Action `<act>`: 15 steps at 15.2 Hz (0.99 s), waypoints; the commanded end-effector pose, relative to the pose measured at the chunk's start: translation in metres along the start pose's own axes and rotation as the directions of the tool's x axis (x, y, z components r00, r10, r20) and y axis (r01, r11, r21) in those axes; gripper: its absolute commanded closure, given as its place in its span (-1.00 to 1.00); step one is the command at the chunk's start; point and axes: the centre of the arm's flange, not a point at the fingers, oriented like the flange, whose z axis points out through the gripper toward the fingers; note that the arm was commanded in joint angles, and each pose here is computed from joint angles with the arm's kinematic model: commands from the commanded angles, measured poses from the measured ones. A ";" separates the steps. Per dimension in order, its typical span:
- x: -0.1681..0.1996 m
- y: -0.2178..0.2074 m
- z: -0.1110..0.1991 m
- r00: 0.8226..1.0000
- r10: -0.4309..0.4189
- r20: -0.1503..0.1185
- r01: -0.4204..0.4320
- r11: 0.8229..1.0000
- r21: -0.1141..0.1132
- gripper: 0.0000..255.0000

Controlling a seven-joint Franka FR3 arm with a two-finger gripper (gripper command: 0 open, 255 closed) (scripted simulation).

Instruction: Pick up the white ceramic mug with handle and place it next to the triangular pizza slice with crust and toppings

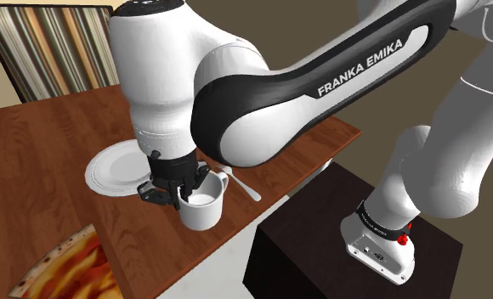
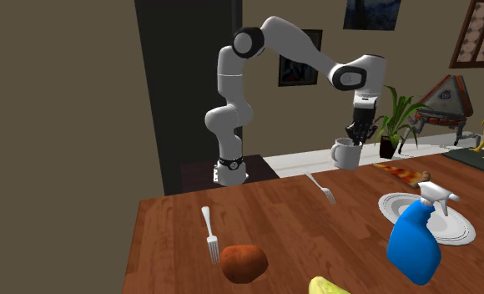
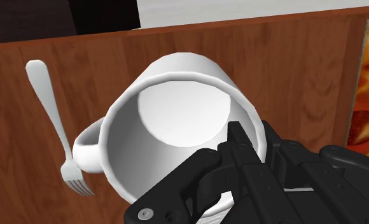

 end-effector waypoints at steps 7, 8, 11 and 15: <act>-0.003 0.000 0.041 1.000 0.000 -0.001 0.000 1.000 0.001 1.00; -0.003 0.000 0.045 1.000 0.000 -0.001 0.000 1.000 0.001 1.00; -0.003 0.000 0.045 1.000 0.000 -0.001 0.000 1.000 0.001 1.00; -0.003 0.000 0.045 1.000 0.000 -0.001 0.000 1.000 0.001 1.00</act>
